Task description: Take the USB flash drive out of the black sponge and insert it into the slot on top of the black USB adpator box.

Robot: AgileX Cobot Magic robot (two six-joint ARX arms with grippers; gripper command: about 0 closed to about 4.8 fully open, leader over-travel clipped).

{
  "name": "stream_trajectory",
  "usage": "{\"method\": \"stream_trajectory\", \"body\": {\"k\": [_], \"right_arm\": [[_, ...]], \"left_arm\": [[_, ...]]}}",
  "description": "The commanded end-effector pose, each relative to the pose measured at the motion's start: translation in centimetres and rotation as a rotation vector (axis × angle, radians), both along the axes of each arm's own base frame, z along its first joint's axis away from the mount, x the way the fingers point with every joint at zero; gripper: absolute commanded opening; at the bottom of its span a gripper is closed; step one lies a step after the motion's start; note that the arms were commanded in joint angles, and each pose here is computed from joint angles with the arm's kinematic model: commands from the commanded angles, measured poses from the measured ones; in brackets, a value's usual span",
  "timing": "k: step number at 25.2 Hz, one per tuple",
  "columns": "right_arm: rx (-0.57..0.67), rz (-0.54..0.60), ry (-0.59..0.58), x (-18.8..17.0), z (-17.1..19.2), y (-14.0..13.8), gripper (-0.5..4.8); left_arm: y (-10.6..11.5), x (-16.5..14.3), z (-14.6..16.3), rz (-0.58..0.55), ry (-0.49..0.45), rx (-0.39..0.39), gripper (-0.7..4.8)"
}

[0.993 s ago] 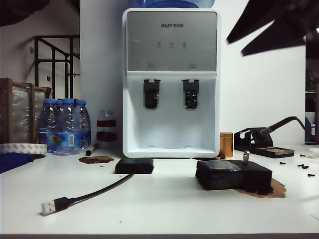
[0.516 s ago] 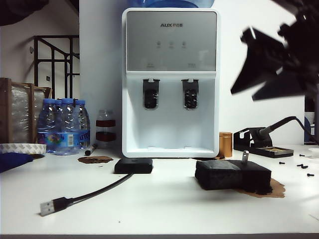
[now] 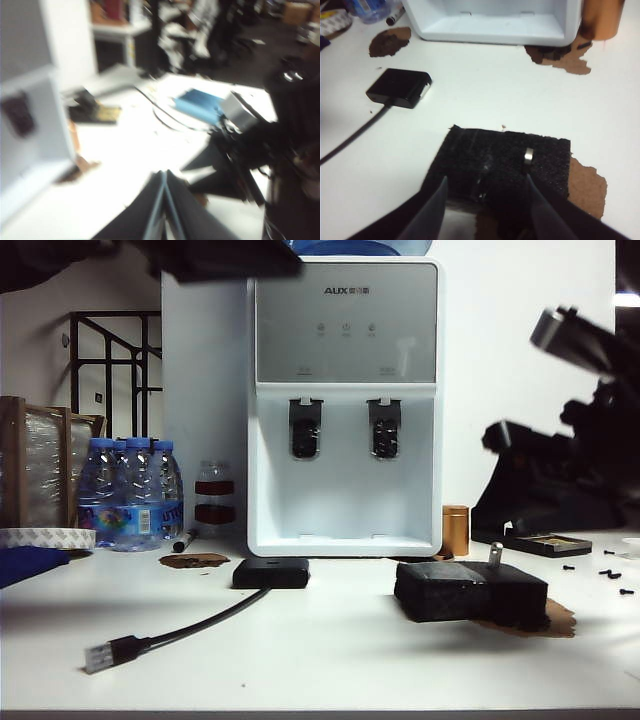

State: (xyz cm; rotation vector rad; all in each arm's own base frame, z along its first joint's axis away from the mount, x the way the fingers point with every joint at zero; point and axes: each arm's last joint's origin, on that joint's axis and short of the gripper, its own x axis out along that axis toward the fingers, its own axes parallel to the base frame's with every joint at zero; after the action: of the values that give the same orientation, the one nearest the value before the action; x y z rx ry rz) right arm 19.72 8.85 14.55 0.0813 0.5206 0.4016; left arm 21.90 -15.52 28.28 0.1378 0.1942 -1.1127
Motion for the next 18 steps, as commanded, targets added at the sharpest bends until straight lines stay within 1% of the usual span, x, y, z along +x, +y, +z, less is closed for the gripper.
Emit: {"method": "stream_trajectory", "body": {"k": [1, 3, 4, 6, 7, 9, 10, 12, 14, 18], "right_arm": [[-0.014, -0.039, -0.033, 0.8, -0.6, 0.2, 2.61], [-0.017, -0.035, -0.02, 1.1, -1.4, 0.4, 2.61], [-0.017, -0.037, -0.019, 1.3, -1.6, 0.5, 2.61], [-0.029, -0.067, -0.033, 1.5, -1.9, 0.5, 2.61], [-0.025, -0.069, -0.046, 1.6, -1.8, 0.5, 2.61], [-0.032, -0.061, -0.083, 1.7, -1.5, 0.5, 2.61], [-0.038, -0.06, -0.094, 1.7, -1.4, 0.5, 2.6], [-0.059, -0.071, -0.116, 1.8, -1.3, 0.5, 2.61], [-0.08, -0.081, -0.118, 1.9, -1.5, 0.5, 2.61], [-0.094, -0.08, -0.107, 2.2, -2.4, 0.6, 2.61]], "left_arm": [[-1.5, 1.1, -3.1, 0.046, 0.044, 0.064, -0.05], [-2.4, 2.3, -5.1, 0.051, 0.07, 0.085, -0.05], [-2.7, 2.7, -5.7, 0.05, 0.065, 0.082, -0.05], [-3.5, 3.8, -7.0, 0.048, 0.033, 0.057, -0.05], [-4.2, 4.3, -7.9, 0.04, 0.01, 0.037, -0.05], [-5.1, 5.0, -9.4, 0.027, -0.001, 0.025, -0.05], [-5.5, 5.1, -9.9, 0.02, 0.0, 0.027, -0.05], [-6.7, 5.6, -12.3, 0.002, 0.026, 0.046, -0.05], [-7.2, 5.7, -13.6, -0.015, 0.035, 0.051, -0.05], [-8.1, 5.4, -14.7, -0.036, 0.024, 0.044, -0.05]]}}
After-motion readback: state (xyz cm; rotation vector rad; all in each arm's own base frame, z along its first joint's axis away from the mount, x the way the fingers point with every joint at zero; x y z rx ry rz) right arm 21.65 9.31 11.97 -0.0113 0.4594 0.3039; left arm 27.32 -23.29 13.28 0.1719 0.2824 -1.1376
